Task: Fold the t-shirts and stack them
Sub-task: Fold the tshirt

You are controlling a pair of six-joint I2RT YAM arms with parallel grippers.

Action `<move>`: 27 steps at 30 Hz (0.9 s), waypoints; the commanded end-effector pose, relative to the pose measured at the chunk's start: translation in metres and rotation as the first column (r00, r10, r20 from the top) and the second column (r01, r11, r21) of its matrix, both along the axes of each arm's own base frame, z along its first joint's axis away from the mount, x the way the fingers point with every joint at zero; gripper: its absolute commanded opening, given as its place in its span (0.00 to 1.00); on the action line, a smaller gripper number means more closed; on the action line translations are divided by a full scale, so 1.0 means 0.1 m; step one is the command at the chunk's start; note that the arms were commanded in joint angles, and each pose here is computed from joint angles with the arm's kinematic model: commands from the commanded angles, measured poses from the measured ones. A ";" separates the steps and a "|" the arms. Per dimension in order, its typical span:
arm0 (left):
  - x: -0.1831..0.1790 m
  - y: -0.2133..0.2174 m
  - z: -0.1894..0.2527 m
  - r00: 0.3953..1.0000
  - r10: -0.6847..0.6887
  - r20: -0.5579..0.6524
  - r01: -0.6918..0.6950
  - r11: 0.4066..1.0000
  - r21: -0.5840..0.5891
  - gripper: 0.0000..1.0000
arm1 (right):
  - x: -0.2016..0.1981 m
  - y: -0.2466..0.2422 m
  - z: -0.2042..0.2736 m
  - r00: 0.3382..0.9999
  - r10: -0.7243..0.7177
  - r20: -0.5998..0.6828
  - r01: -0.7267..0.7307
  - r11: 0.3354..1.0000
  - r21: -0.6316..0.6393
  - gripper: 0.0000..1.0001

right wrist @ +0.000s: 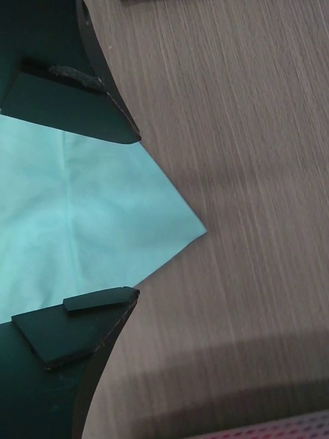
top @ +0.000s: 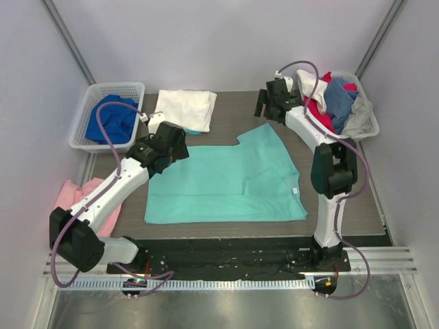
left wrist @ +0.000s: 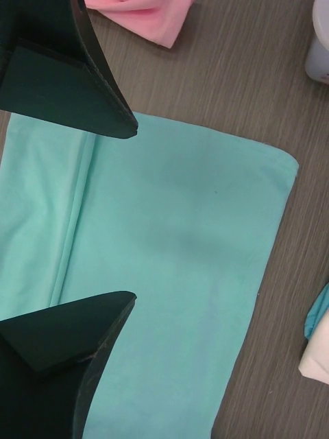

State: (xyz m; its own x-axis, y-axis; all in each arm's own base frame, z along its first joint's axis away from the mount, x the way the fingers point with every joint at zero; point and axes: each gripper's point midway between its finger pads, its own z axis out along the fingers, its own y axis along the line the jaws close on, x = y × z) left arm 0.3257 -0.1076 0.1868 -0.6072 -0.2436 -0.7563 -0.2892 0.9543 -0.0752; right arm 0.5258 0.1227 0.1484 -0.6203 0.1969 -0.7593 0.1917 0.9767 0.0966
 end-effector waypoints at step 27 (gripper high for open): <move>-0.09 -0.03 -0.14 0.999 -0.039 -0.014 0.038 0.999 -0.035 1.00 | 0.44 -0.13 -1.12 0.964 0.205 -0.172 -0.197 0.979 0.060 0.68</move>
State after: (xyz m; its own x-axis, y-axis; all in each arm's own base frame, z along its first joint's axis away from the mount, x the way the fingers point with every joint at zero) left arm 0.3141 -0.1104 0.1623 -0.6647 -0.2152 -0.7155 -0.2492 0.9666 -0.0592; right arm 0.5614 0.1044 0.0340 -0.7818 0.0982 -0.6158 0.0373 0.9931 0.1110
